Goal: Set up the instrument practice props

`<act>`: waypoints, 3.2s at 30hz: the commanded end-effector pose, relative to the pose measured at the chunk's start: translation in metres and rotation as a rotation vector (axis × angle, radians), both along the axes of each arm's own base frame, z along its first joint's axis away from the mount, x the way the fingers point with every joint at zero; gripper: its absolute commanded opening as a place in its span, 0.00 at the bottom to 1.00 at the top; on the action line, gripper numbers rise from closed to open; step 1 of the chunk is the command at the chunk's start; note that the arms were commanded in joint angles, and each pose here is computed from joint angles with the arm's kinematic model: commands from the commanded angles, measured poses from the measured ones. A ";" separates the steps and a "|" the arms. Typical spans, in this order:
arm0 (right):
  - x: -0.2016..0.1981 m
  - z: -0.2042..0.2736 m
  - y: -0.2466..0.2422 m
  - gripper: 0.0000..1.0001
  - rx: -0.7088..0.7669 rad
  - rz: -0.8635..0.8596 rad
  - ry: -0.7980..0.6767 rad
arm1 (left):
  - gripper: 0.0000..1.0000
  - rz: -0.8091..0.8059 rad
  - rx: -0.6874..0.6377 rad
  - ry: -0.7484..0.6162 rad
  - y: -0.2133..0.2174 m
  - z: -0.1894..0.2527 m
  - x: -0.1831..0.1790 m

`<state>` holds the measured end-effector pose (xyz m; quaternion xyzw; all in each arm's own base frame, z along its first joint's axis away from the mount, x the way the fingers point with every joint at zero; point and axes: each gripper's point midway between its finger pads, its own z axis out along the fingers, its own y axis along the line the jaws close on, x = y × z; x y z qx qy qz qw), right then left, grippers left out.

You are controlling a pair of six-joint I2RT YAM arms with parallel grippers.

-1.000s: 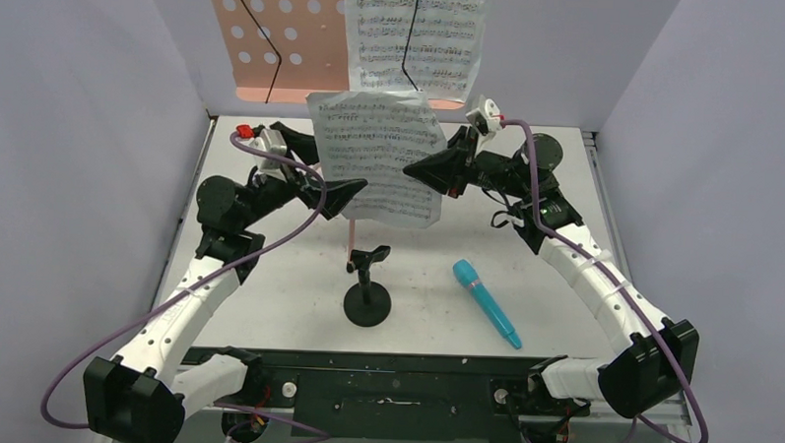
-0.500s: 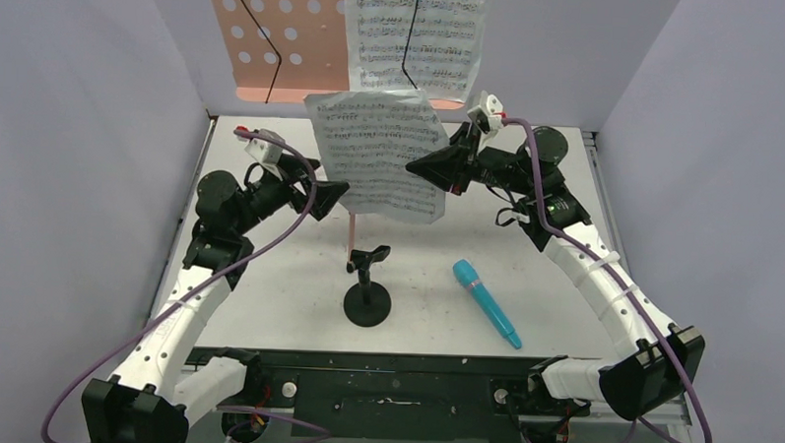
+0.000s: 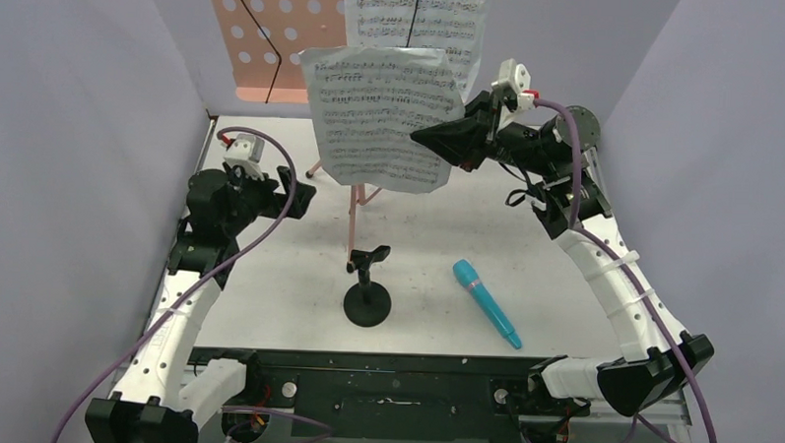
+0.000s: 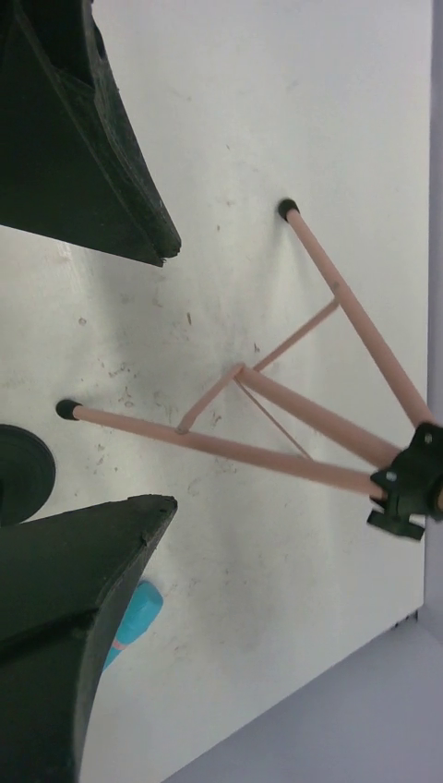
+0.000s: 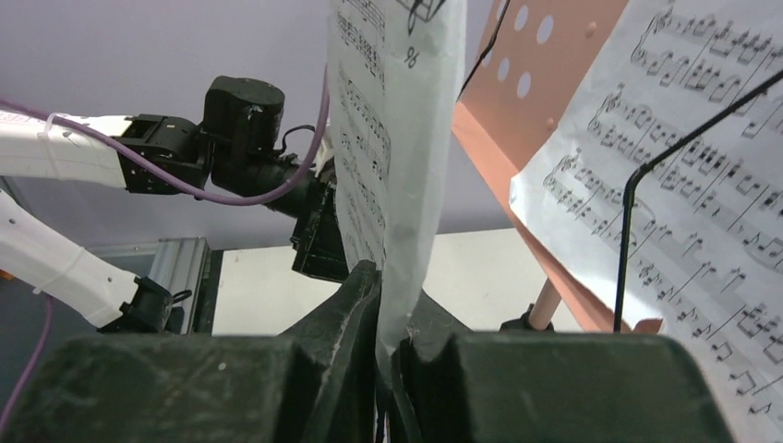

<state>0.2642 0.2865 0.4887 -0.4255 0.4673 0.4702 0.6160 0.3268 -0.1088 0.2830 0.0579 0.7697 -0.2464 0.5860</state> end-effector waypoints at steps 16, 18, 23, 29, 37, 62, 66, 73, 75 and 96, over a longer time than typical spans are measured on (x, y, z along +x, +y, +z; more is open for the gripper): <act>0.008 0.087 0.002 0.05 0.209 -0.042 -0.158 | 0.97 0.542 0.092 -0.034 0.122 0.100 0.003; 0.013 0.091 0.002 0.05 0.231 -0.064 -0.151 | 0.96 0.550 0.081 -0.068 0.124 0.118 0.002; 0.018 0.105 0.002 0.05 0.285 -0.088 -0.156 | 0.97 0.448 0.073 -0.148 0.107 0.160 0.005; 0.020 0.107 0.007 0.05 0.300 -0.101 -0.161 | 0.98 0.454 0.091 -0.268 0.108 0.217 -0.007; 0.014 0.115 0.010 0.05 0.310 -0.098 -0.186 | 0.91 0.338 -0.086 -0.389 0.081 0.275 -0.016; 0.003 0.113 0.015 0.05 0.327 -0.115 -0.116 | 0.60 0.081 -0.590 -0.290 0.027 0.281 0.025; 0.001 0.111 0.015 0.05 0.316 -0.118 -0.116 | 0.59 0.077 -0.604 -0.276 0.022 0.276 0.031; 0.004 0.114 0.010 0.05 0.310 -0.164 -0.126 | 0.59 0.064 -0.607 -0.230 0.007 0.264 0.038; 0.006 0.111 0.009 0.05 0.311 -0.176 -0.122 | 0.57 0.054 -0.605 -0.220 0.003 0.262 0.041; 0.009 0.124 0.014 0.05 0.335 -0.181 -0.153 | 0.40 0.032 -0.620 -0.333 -0.001 0.269 0.057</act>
